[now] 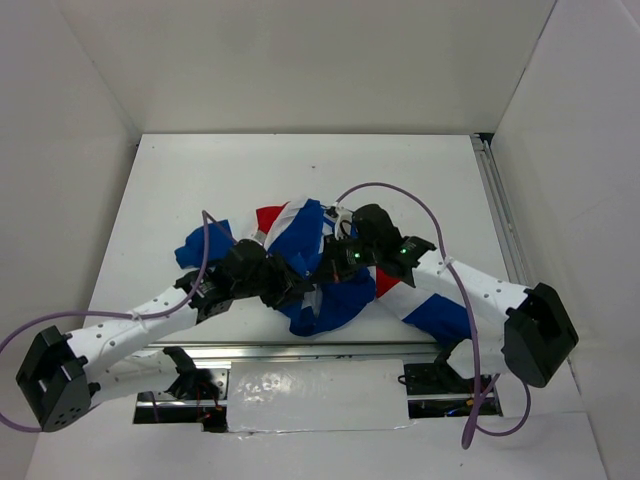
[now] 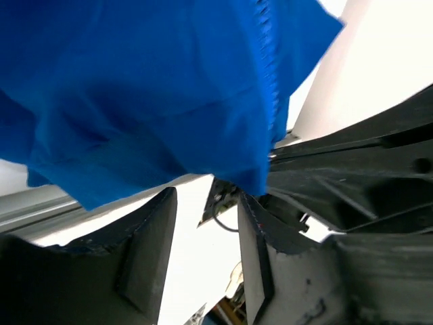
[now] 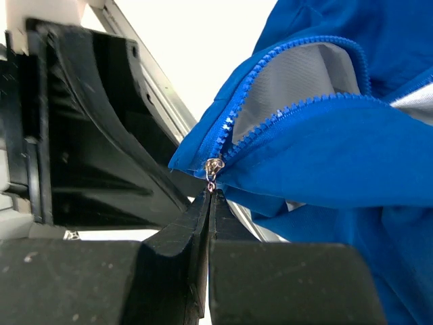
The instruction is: Zip up the jacket
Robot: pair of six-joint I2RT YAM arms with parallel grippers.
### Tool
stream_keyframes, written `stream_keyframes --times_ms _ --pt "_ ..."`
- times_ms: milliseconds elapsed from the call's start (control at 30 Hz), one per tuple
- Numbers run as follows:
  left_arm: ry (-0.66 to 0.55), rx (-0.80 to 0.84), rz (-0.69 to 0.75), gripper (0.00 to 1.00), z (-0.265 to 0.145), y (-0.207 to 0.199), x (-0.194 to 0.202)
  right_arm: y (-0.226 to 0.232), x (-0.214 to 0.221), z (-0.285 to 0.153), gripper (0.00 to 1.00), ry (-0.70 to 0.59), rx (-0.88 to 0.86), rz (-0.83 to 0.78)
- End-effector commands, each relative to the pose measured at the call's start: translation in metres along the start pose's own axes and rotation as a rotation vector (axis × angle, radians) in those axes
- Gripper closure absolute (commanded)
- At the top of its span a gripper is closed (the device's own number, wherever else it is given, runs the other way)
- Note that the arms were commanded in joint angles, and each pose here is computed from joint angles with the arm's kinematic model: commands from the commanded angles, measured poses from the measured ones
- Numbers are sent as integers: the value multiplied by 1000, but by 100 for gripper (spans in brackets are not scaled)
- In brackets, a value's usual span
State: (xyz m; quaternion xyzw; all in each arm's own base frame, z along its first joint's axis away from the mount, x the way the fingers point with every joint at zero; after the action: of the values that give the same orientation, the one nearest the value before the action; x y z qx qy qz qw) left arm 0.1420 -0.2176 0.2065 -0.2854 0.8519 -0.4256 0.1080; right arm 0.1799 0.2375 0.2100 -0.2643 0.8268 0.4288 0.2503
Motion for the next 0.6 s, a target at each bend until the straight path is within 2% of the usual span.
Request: stream_keyframes --times_ms 0,133,400,567 --pt "-58 80 -30 47 -4 -12 -2 10 -7 -8 100 -72 -12 -53" --pt "-90 107 -39 42 -7 -8 -2 7 -6 -4 100 -44 -14 -51" --pt "-117 89 -56 40 -19 -8 -2 3 2 0 100 -18 42 -73" --pt "-183 111 -56 41 -19 -7 -8 7 3 -1 100 -23 43 -102"
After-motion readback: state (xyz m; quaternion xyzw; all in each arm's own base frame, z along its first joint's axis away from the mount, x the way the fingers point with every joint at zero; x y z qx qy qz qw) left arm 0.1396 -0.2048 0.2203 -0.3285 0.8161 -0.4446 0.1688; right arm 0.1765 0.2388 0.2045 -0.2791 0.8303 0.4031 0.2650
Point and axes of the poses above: each gripper's point midway between its finger pads, its own z axis out along the fingers, its own y axis along the line the jaws close on, x = y × z, the point moved 9 cm from there along -z, back along the fingers, and after that the axes turned 9 degrees about -z, right-handed, at the moved point
